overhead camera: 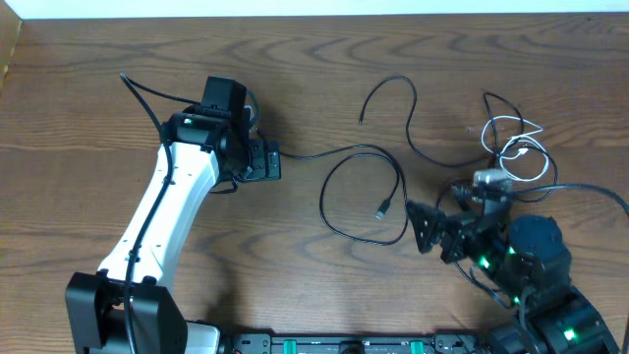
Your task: Untangle cables
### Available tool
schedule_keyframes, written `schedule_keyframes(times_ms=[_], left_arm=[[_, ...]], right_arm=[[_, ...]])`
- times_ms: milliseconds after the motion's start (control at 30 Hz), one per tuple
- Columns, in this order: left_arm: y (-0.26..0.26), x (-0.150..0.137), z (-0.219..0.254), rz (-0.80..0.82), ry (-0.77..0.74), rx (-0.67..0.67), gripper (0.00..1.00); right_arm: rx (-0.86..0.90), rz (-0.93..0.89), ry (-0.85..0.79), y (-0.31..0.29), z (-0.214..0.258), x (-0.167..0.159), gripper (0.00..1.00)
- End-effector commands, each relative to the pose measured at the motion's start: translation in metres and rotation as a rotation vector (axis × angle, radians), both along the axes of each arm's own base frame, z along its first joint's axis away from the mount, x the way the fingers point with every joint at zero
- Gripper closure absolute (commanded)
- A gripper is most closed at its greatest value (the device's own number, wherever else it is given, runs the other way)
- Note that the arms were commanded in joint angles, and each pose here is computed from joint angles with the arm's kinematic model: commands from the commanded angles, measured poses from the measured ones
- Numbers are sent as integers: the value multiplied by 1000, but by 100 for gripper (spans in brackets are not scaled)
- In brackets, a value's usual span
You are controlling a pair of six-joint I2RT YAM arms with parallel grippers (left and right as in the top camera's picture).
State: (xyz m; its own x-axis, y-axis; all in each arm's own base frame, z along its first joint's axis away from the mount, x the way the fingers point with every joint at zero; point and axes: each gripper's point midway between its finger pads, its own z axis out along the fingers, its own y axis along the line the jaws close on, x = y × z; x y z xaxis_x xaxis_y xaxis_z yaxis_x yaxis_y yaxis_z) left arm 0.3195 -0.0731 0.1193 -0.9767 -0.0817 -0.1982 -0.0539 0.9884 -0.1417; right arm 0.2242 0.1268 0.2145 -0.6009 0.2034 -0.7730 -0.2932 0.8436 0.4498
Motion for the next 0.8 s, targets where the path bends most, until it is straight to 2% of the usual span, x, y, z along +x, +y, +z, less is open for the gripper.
schedule_keyframes(times_ms=[0, 333, 467, 600, 767], left_arm=[[2, -1, -3, 7, 10, 8, 3], [2, -1, -3, 7, 10, 8, 3], [2, -1, -3, 7, 10, 8, 3], [2, -1, -3, 7, 10, 8, 3], [2, -1, -3, 7, 10, 8, 3]], right_arm=[[-16, -8, 45, -4, -9, -6, 1], [-118, -8, 284, -19, -60, -41, 1], [-152, -9, 364, -29, -77, -64, 1], [-129, -9, 311, -34, -70, -76, 1], [-48, -9, 120, -36, -38, -81, 1]])
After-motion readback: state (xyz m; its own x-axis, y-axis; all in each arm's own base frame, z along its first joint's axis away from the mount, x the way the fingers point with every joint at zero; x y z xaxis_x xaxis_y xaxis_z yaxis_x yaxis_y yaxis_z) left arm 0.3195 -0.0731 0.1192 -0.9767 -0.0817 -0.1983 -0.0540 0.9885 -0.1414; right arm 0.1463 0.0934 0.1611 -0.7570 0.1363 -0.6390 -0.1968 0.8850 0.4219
